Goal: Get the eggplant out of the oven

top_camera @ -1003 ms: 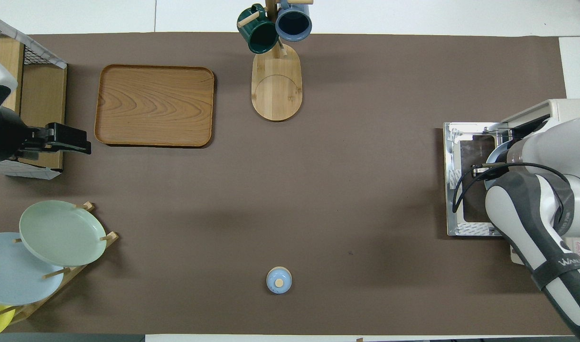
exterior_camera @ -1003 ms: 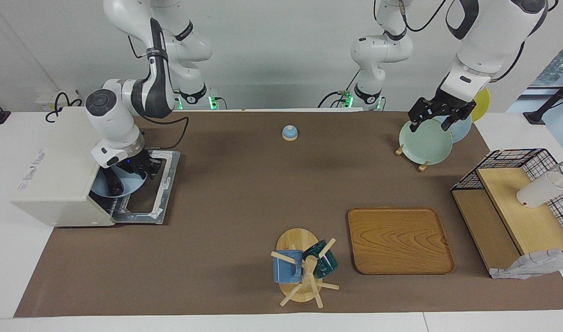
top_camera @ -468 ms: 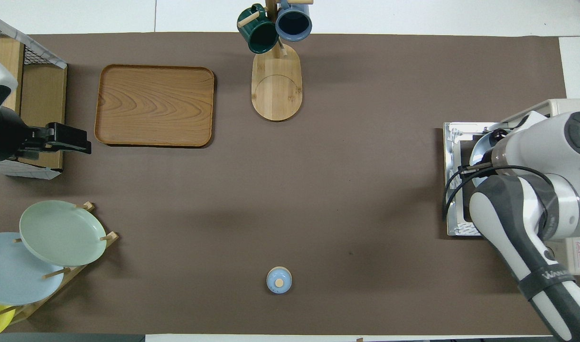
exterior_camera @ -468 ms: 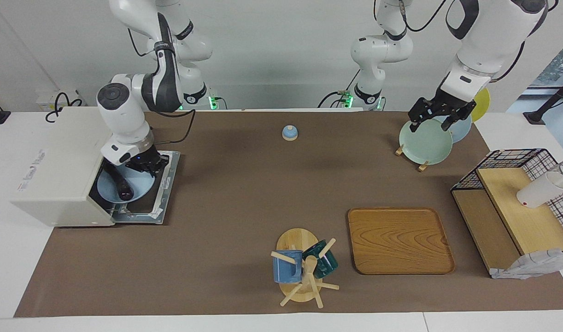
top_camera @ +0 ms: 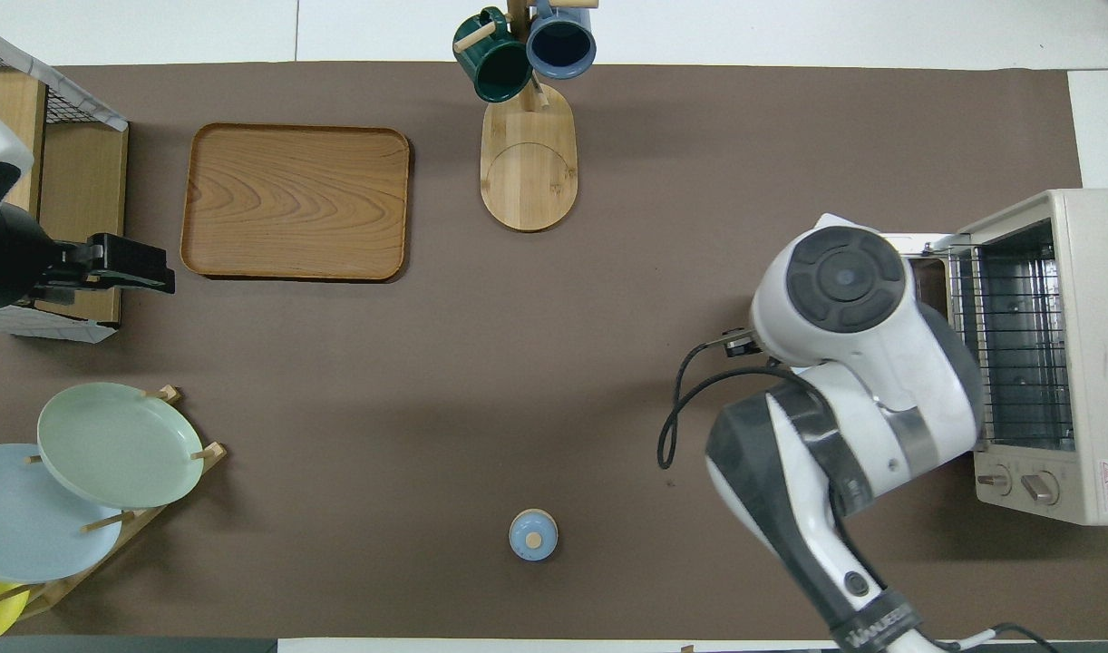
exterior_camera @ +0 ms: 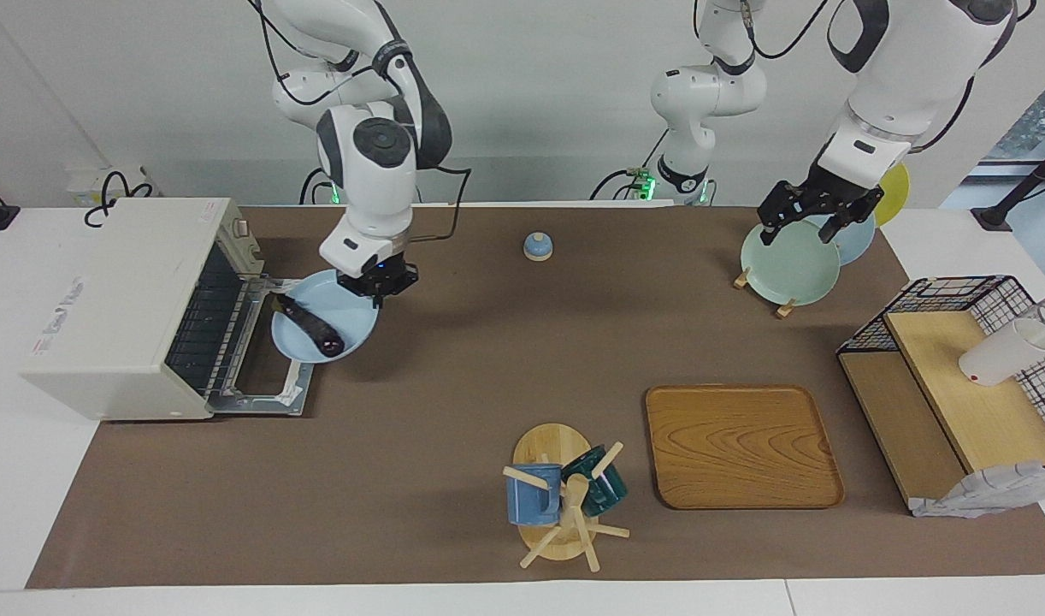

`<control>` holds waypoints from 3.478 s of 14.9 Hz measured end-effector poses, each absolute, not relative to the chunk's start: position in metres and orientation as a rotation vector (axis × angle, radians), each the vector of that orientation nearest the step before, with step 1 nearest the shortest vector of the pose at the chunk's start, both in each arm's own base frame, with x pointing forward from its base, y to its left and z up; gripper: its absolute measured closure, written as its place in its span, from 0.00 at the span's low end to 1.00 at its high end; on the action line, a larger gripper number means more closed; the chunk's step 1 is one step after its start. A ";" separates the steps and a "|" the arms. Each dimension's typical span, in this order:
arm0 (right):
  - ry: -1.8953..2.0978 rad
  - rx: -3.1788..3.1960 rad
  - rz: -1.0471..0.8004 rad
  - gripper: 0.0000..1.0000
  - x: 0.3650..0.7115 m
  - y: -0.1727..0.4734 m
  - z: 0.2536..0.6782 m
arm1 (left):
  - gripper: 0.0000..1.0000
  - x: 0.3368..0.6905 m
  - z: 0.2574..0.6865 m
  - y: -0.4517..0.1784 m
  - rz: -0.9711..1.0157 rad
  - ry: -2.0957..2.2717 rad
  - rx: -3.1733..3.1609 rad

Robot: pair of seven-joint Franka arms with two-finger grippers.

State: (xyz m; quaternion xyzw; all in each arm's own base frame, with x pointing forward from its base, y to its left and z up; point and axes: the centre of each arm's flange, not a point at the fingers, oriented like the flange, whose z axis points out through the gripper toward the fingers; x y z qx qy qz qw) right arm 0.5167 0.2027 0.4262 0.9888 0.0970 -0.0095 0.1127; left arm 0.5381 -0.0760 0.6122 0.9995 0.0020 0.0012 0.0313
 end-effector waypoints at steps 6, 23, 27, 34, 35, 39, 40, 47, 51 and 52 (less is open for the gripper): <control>0.219 2.869 0.020 0.98 0.527 0.349 0.455 | 0.00 0.538 0.612 -0.076 0.004 0.007 3.077; 0.040 3.044 0.184 0.83 0.525 0.524 0.319 | 0.00 0.539 0.613 -0.078 0.016 0.008 3.063; 0.058 3.029 0.218 0.52 0.546 0.491 0.389 | 0.00 0.539 0.613 -0.078 0.016 0.006 3.063; 0.036 2.936 -0.027 0.99 0.587 0.290 0.440 | 0.00 0.539 0.613 -0.081 0.015 -0.001 3.063; 0.025 2.911 -0.076 0.99 0.579 0.272 0.426 | 0.00 0.539 0.613 -0.081 0.015 -0.002 3.063; -0.053 2.901 -0.132 0.99 0.568 0.187 0.362 | 0.00 0.538 0.609 -0.096 -0.003 -0.034 3.043; -0.041 2.909 -0.130 0.99 0.563 0.167 0.344 | 0.00 0.540 0.604 -0.106 -0.018 -0.053 3.031; 0.074 2.880 -0.103 0.99 0.545 0.109 0.306 | 0.00 0.575 0.493 -0.239 -0.080 0.038 2.986; 0.081 2.868 -0.076 0.99 0.543 0.090 0.296 | 0.00 0.584 0.440 -0.292 -0.054 0.181 2.956; 0.088 2.869 -0.076 0.99 0.543 0.085 0.293 | 0.00 0.582 0.429 -0.308 -0.052 0.210 2.950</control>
